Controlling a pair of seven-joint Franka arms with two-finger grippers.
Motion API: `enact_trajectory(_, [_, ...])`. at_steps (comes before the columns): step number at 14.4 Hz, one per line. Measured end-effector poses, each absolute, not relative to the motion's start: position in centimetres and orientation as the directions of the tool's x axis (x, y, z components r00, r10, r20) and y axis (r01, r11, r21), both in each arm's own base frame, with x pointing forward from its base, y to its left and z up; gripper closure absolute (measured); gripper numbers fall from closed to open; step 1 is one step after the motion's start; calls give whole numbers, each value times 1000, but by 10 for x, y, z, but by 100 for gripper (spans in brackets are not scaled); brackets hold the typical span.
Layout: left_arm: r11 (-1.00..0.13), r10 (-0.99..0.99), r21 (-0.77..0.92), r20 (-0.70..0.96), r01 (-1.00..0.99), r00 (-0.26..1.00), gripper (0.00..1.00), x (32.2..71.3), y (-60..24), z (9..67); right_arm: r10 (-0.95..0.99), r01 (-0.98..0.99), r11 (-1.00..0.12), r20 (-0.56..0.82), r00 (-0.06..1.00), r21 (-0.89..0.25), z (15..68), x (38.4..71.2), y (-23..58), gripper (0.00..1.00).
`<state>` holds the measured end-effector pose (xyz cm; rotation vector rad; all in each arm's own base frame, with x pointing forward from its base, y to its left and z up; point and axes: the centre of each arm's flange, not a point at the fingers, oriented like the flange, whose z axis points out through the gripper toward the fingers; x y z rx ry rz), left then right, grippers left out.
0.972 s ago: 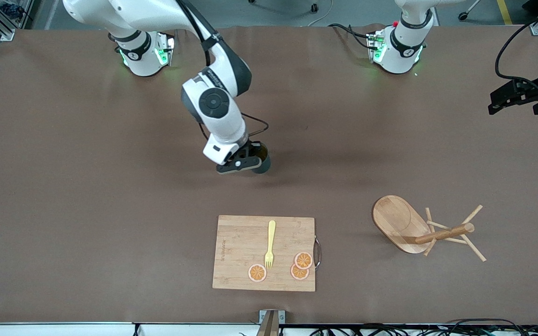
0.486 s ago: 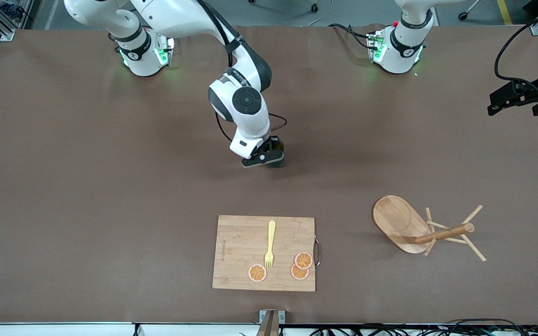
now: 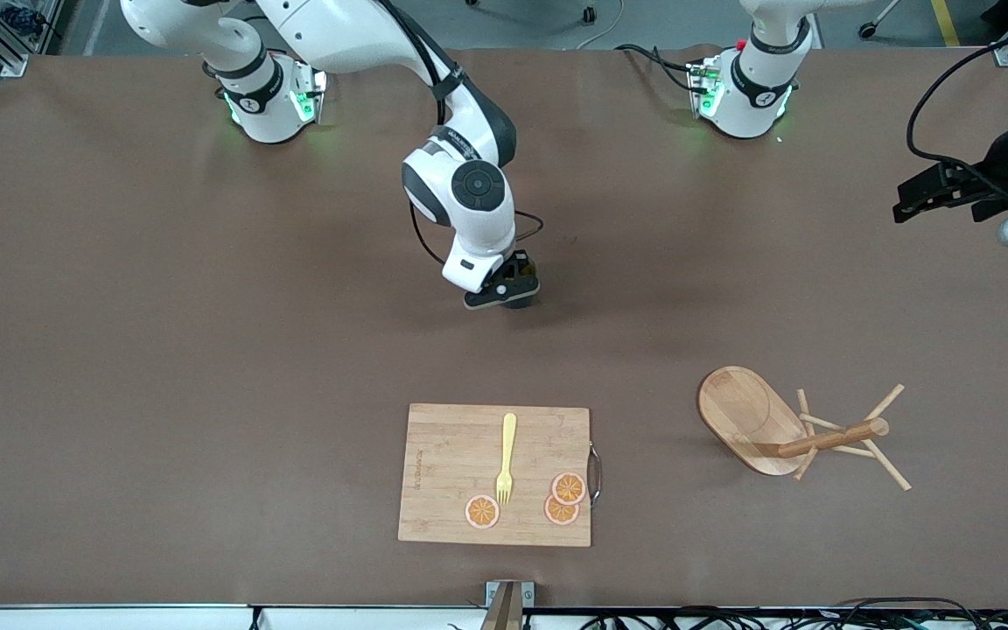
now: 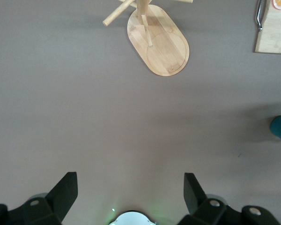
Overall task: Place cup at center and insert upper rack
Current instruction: 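Carry the teal mug with the right gripper to the table center, then set the mug down and open the right gripper while the left gripper approaches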
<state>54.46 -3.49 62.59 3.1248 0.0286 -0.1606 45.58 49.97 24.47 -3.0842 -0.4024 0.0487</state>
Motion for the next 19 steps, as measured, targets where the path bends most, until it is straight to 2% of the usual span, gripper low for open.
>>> enact_trajectory(1, [-1000, 21, 10, -105, 22, 994, 0, 544, -40, 625, 249, 248, -968, -27, 968, -34, 245, 456, 499, 77])
enact_trajectory(2, [-1000, 22, 9, -106, 24, 994, 0, 544, -44, 624, 235, 234, -972, -27, 972, -33, 245, 457, 499, 63])
enact_trajectory(8, [-998, 62, -1, -104, 62, 993, 0, 540, -80, 624, 188, 188, -981, -5, 982, -46, 270, 470, 506, 3])
enact_trajectory(9, [-998, 65, -2, -99, 66, 993, 0, 540, -88, 624, 181, 181, -983, -11, 983, -41, 280, 476, 505, 0])
enact_trajectory(11, [-997, 77, -3, -94, 77, 993, 0, 538, -99, 625, 149, 149, -988, -21, 989, -35, 311, 496, 493, 0])
enact_trajectory(14, [-992, 123, -12, -95, 123, 988, 0, 534, -122, 621, 74, 73, -996, -6, 997, -46, 363, 540, 438, 0])
enact_trajectory(17, [-986, 165, -20, -91, 164, 982, 0, 527, -157, 614, 46, 45, -999, -45, 998, -25, 401, 596, 327, 0])
enact_trajectory(19, [-980, 199, -18, -76, 198, 977, 0, 523, -182, 607, -47, -48, -999, -93, 995, -12, 424, 628, 227, 0])
